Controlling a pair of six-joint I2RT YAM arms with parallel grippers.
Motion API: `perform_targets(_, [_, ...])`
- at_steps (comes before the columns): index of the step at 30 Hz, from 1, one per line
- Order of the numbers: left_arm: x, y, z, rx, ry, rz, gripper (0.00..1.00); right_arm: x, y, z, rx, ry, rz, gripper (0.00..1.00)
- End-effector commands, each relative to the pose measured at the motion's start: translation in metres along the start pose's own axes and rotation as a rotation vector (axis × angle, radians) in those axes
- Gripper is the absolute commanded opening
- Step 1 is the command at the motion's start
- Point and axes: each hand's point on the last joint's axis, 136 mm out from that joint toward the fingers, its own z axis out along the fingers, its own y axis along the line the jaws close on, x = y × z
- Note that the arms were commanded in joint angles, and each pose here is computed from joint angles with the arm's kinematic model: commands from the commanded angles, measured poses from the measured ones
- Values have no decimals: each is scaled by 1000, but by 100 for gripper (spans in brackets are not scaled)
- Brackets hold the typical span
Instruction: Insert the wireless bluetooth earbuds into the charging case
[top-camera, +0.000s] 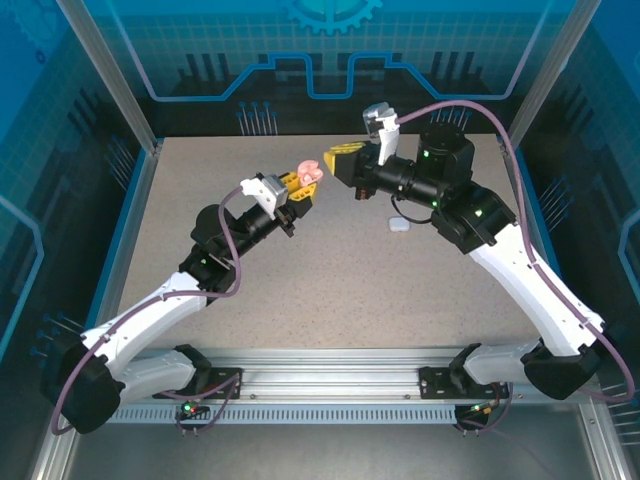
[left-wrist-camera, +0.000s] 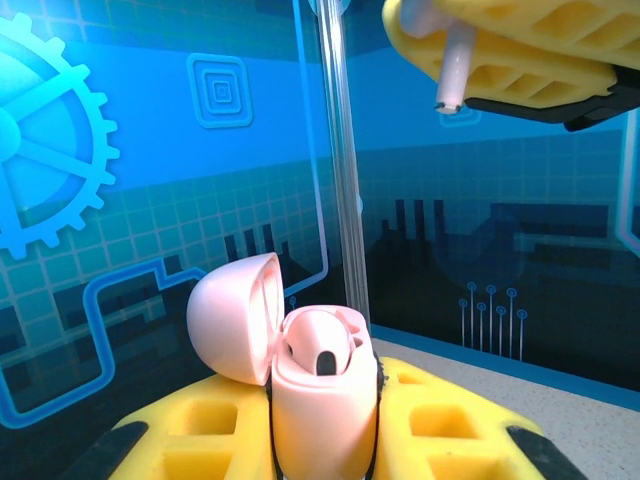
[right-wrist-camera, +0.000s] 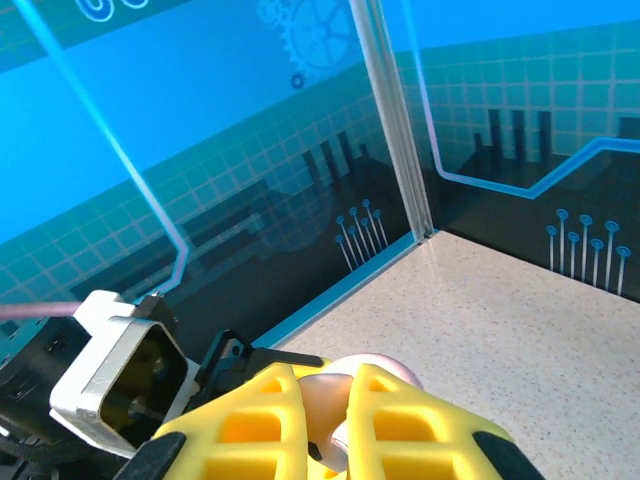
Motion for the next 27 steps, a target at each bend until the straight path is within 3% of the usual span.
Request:
perform_targets(1, [-24, -7, 2, 34, -55, -7, 0, -1, 10, 6, -45, -15, -46, 11])
perform_targets(27, [-28, -8, 2, 32, -62, 2, 0, 45, -16, 36, 20, 112, -15, 11])
